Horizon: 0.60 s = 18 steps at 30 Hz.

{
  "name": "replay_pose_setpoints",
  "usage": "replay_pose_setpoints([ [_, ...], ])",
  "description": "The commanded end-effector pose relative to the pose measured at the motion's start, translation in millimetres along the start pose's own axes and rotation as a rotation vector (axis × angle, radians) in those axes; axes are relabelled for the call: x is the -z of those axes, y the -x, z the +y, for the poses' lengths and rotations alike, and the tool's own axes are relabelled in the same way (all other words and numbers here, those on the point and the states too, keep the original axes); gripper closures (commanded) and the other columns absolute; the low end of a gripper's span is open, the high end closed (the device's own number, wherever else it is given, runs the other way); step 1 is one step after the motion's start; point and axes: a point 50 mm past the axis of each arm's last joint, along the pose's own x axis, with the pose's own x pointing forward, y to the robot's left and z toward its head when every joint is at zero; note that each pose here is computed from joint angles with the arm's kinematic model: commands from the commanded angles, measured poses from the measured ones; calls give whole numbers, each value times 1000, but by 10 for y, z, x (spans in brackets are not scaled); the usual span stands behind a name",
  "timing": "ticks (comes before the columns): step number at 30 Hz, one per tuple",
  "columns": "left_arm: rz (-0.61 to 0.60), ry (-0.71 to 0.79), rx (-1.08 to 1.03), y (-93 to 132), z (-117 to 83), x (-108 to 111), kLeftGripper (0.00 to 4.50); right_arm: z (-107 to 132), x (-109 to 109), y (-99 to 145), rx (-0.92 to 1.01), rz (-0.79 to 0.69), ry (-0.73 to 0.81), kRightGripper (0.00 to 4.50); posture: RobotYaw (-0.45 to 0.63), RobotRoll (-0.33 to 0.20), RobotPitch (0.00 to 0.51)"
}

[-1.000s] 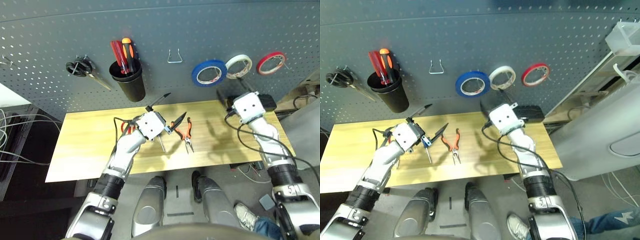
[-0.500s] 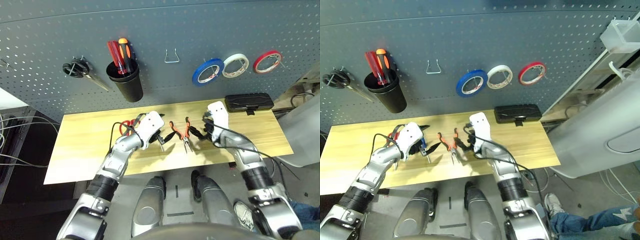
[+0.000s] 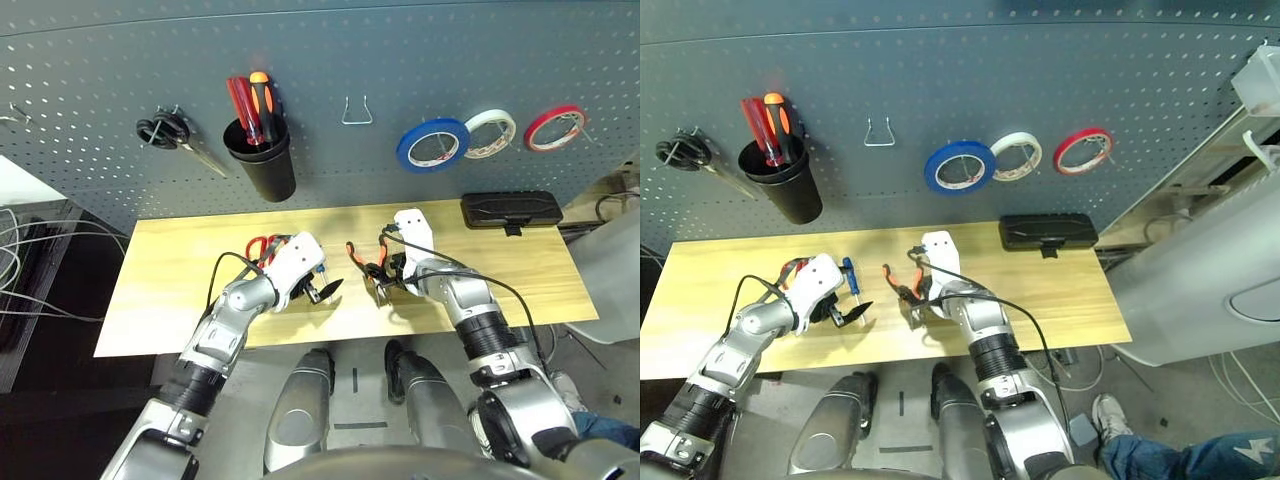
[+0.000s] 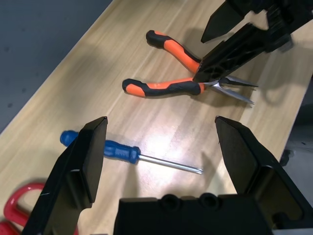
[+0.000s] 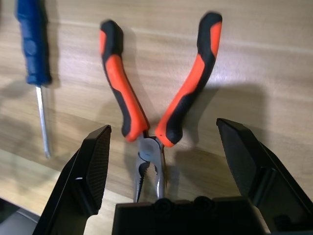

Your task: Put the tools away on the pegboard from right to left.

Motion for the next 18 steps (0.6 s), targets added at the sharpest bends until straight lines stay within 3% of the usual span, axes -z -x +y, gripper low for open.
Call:
replay_pose_setpoints([
  [1,26,7,-4,41,-59,45,0,-9,39,-67,25,16,-16,48,265,0,262],
  [18,45,25,-44,111,-34,73,0,66,42,-315,99,93,26,48,295,0,254],
])
